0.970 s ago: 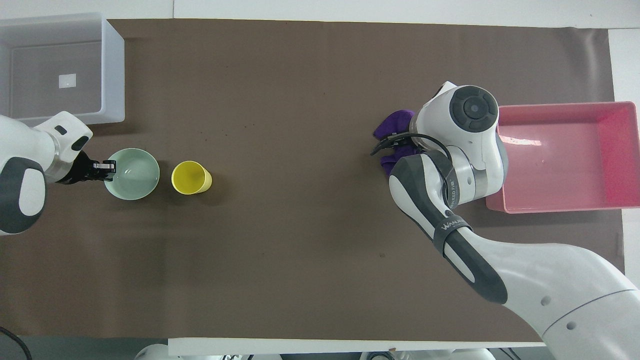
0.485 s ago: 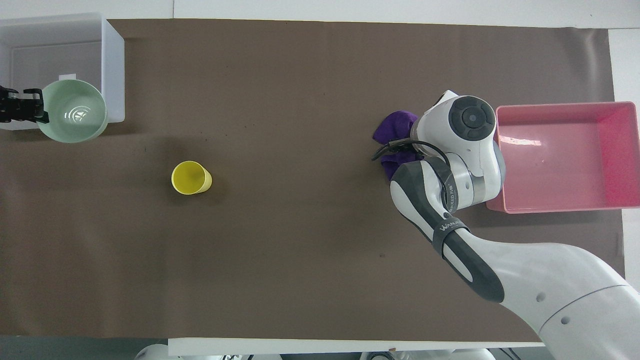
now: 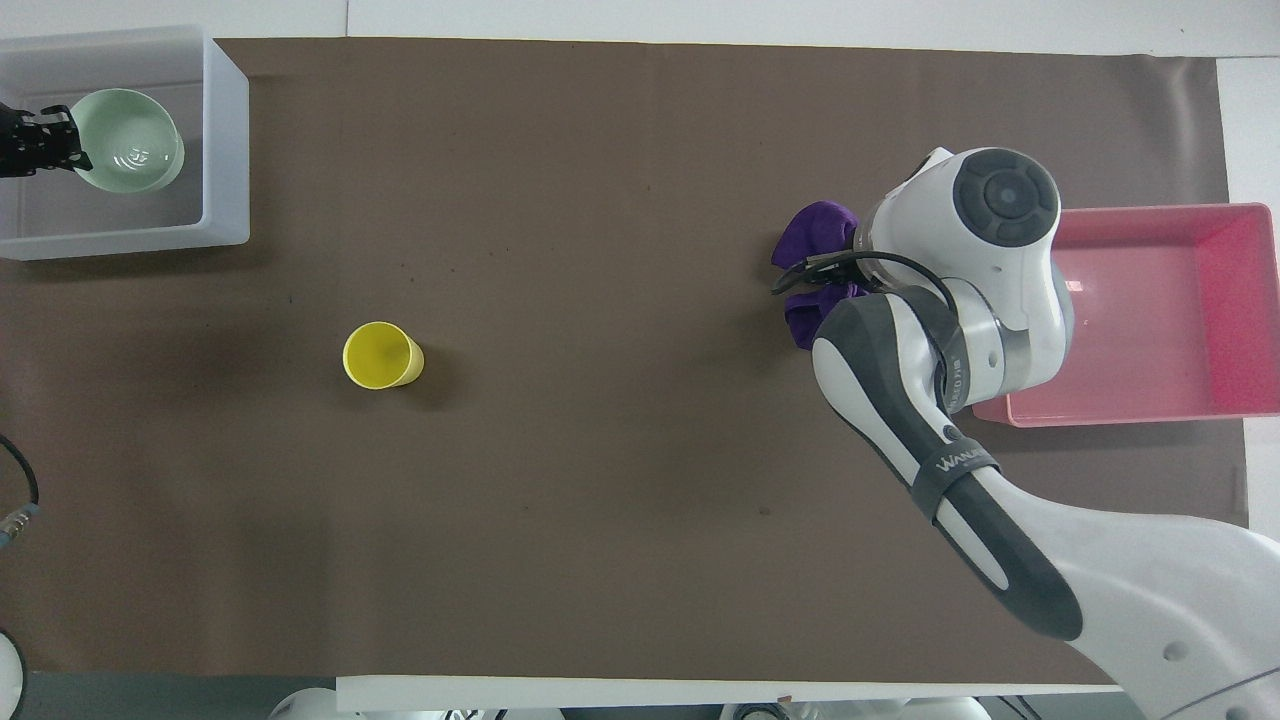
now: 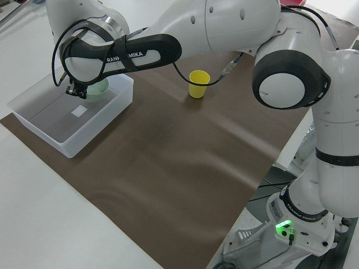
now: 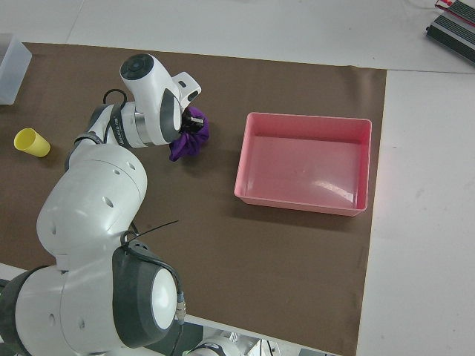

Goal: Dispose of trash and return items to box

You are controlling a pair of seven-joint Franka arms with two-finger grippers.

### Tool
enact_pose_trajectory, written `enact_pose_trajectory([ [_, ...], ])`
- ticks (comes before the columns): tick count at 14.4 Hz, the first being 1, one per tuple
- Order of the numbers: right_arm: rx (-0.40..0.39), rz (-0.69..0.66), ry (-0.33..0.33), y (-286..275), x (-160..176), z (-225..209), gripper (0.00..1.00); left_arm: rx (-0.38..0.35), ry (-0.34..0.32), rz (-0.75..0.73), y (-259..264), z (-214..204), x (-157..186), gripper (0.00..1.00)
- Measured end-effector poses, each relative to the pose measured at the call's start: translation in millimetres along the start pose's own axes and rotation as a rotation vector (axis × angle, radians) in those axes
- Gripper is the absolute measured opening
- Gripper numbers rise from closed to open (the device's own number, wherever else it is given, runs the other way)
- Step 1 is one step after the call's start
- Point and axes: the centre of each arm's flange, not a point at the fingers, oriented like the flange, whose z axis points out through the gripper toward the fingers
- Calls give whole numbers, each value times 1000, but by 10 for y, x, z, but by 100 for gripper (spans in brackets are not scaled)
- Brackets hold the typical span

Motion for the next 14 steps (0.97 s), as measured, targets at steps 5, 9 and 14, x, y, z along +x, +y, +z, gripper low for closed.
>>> enact_pose_trajectory([
  [5,12,102,26,694,-143,-1172,11,13,18,23,61,115,-15,47],
  [9,-22,67,13,1821,-309,-1346,11,13,-59,76,375,-1113,-272,91],
  [14,-57,-7,-38,2564,-568,-929,11,35,-258,163,1498,-1458,-1868,100],
])
